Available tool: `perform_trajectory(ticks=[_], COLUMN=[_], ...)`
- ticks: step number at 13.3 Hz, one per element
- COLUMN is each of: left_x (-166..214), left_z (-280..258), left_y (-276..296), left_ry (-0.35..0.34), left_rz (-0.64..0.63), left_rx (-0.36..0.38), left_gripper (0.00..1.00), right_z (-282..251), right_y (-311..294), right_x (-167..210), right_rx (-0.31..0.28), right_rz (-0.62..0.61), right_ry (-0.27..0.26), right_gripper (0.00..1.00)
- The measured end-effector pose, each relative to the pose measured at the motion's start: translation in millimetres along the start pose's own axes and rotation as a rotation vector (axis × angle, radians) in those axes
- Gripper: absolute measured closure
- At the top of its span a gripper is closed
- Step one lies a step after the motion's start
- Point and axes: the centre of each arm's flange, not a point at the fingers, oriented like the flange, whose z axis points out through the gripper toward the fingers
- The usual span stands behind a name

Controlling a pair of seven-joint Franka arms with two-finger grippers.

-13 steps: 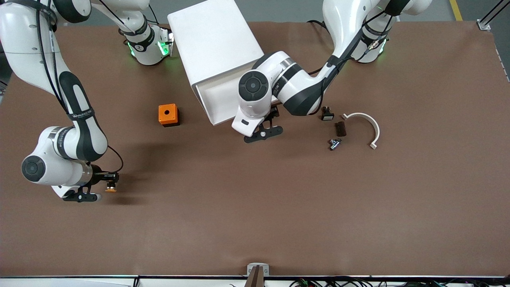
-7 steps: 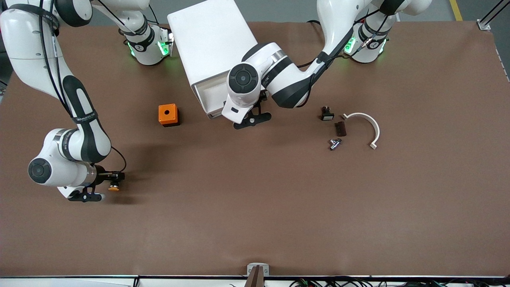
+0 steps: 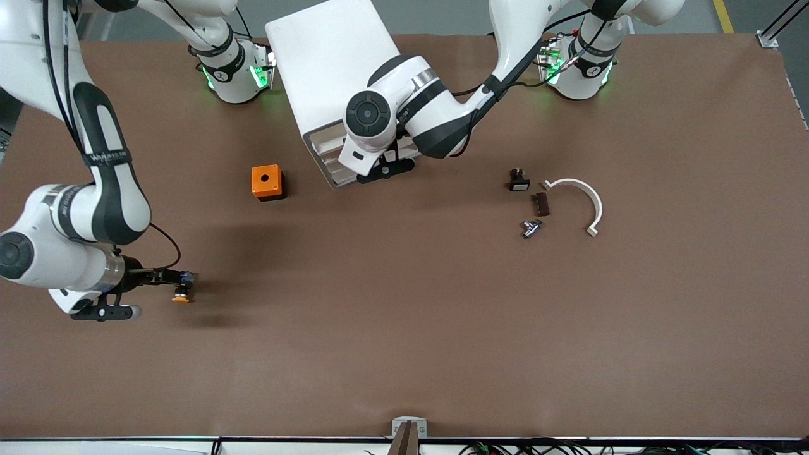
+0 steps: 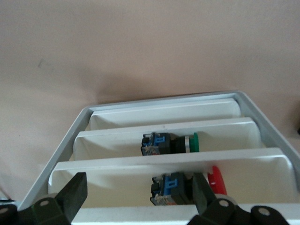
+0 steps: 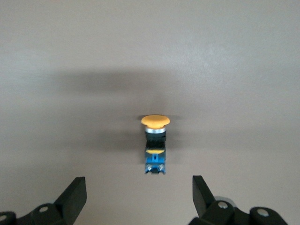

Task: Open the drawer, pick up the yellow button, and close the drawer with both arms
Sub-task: 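Set the button down with the right gripper while the left gripper withdraws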

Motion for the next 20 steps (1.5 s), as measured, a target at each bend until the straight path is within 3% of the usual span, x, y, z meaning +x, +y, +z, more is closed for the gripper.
perform_trajectory(ticks=[6, 10, 16, 20], left_x=[-16.3, -5.0, 149.0, 186.8], left_z=[14.9, 6.5, -126.9, -184.9], left_y=[4.3, -2.8, -116.6, -179.9], left_ry=[-0.018, -0.048, -0.013, 0.148], left_rz=[0.006, -0.093, -0.352, -0.422], left_rx=[0.023, 0.023, -0.169, -0.182], left_gripper=[0.0, 0.0, 0.0, 0.0], right_z=[-124.9, -197.9, -276.9, -280.2], right_y=[-10.4, -19.1, -47.3, -54.4], right_x=[-36.0, -73.3, -126.8, -132.6], right_rx=[-0.006, -0.007, -0.014, -0.015], right_rz=[0.001, 0.099, 0.082, 0.07], right_ry=[0.048, 0.075, 0.124, 0.119], right_gripper=[0.0, 0.0, 0.0, 0.0])
